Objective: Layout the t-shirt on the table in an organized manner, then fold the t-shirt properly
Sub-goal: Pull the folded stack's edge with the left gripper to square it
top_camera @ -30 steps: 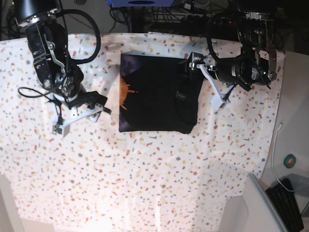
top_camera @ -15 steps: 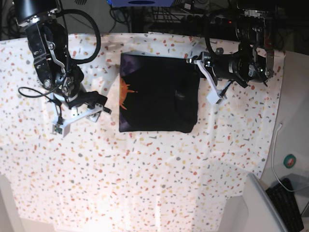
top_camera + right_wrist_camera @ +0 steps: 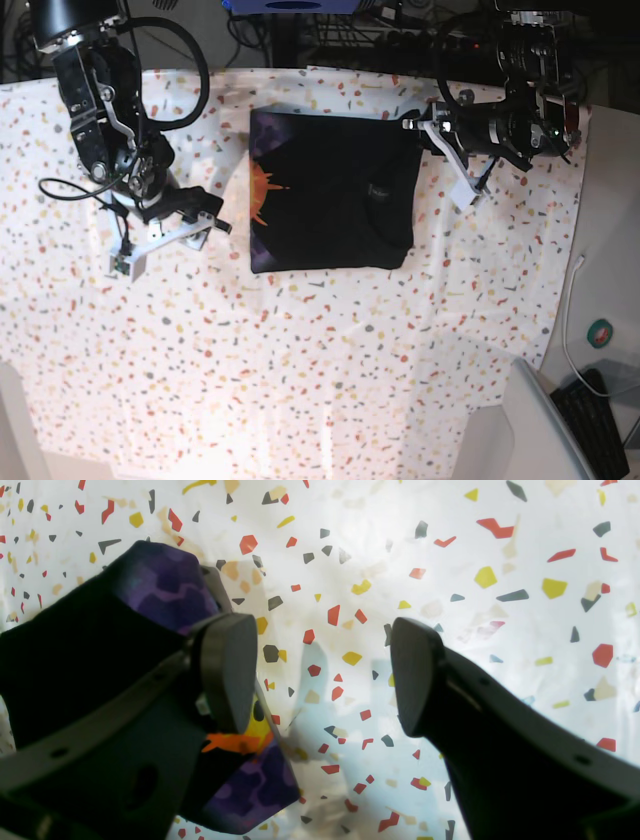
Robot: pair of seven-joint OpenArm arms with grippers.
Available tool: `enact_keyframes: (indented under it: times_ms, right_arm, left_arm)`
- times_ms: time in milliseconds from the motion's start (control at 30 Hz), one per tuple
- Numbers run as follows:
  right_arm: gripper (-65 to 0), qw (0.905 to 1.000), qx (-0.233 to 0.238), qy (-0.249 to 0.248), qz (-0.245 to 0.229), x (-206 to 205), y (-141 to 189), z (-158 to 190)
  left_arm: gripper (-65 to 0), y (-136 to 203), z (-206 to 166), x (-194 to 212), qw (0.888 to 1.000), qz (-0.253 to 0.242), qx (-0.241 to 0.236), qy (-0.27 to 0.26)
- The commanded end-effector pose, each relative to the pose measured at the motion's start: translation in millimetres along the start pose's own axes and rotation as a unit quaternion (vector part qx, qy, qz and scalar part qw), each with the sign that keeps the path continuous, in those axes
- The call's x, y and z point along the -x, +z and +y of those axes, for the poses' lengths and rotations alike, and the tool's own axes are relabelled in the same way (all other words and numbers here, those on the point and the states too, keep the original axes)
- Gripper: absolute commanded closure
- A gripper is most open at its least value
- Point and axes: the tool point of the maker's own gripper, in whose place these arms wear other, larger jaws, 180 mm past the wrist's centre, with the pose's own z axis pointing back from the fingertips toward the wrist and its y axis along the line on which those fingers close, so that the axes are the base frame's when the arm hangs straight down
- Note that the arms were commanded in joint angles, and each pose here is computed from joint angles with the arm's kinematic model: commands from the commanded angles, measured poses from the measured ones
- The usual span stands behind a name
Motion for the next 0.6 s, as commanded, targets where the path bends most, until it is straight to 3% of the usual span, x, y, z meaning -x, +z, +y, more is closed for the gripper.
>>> enact_keyframes:
  times_ms: [0,167,367,567]
  right_arm:
    - [-39.2,0.9998,-0.007,0.001,-0.02,-13.0,3.0,4.6]
    - [-39.2,0.9998,-0.007,0.001,-0.02,-12.3,3.0,4.3]
    - [-39.3,0.9998,-0.008,0.003,-0.018,-10.5,2.9,5.2]
    - [-39.2,0.9977,-0.043,0.053,-0.005,13.4,5.6,36.8]
  left_arm:
    - [0.0,3.3,0.1,-4.5,1.0,-0.007,0.002,-0.002]
    - [0.0,-8.0,10.7,7.2,1.0,0.016,0.005,0.027]
    - [0.0,-6.2,10.1,3.7,1.0,0.01,0.003,0.023]
    - [-26.8,-1.8,8.1,-10.1,1.0,-0.005,0.001,0.011]
